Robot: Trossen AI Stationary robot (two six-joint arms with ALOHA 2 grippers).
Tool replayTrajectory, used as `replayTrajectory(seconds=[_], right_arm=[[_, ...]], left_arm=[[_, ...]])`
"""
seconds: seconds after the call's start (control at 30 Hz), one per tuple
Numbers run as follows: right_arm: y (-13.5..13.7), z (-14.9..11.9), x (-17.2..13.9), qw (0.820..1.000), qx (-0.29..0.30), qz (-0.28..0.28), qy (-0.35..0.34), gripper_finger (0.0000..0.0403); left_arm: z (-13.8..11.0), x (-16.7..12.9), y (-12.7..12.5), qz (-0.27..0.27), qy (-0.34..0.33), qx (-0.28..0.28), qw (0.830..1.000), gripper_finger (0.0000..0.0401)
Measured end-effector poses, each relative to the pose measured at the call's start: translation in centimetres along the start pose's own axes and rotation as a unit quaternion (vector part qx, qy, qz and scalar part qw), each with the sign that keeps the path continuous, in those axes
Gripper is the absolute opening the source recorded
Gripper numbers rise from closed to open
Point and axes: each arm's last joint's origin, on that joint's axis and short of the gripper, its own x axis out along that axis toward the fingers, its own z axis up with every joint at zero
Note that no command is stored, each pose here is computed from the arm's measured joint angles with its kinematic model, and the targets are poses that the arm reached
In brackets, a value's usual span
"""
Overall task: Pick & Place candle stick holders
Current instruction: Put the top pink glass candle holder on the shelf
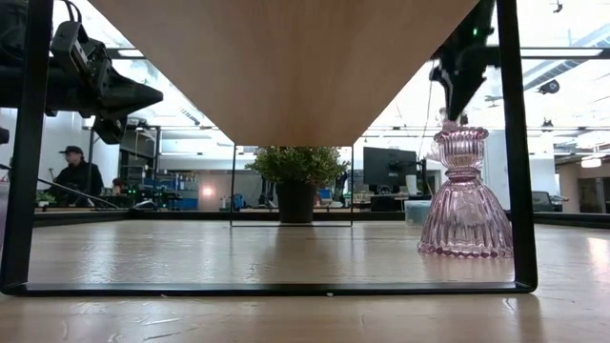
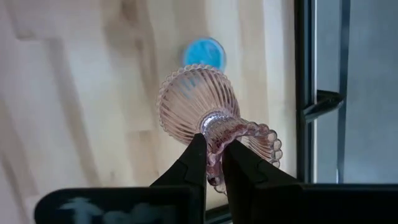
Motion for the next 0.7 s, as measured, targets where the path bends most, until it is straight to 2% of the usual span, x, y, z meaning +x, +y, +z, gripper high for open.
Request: replayTrajectory(seconds=[0.2,0.7], right_arm=[[2.5,1.2,-2.4,1.0,0.012,0.014,-0.022,0.0022],[9.4,4.3,-6.7,0.996,-0.014,0.058,-0.071,0.0022]], left_arm=[[0.0,0.0,0.0,0.0,0.0,0.0,1.0,0.001],[0.1,0.0,0.0,-0.001,-0.003,0.0,1.0,0.001]])
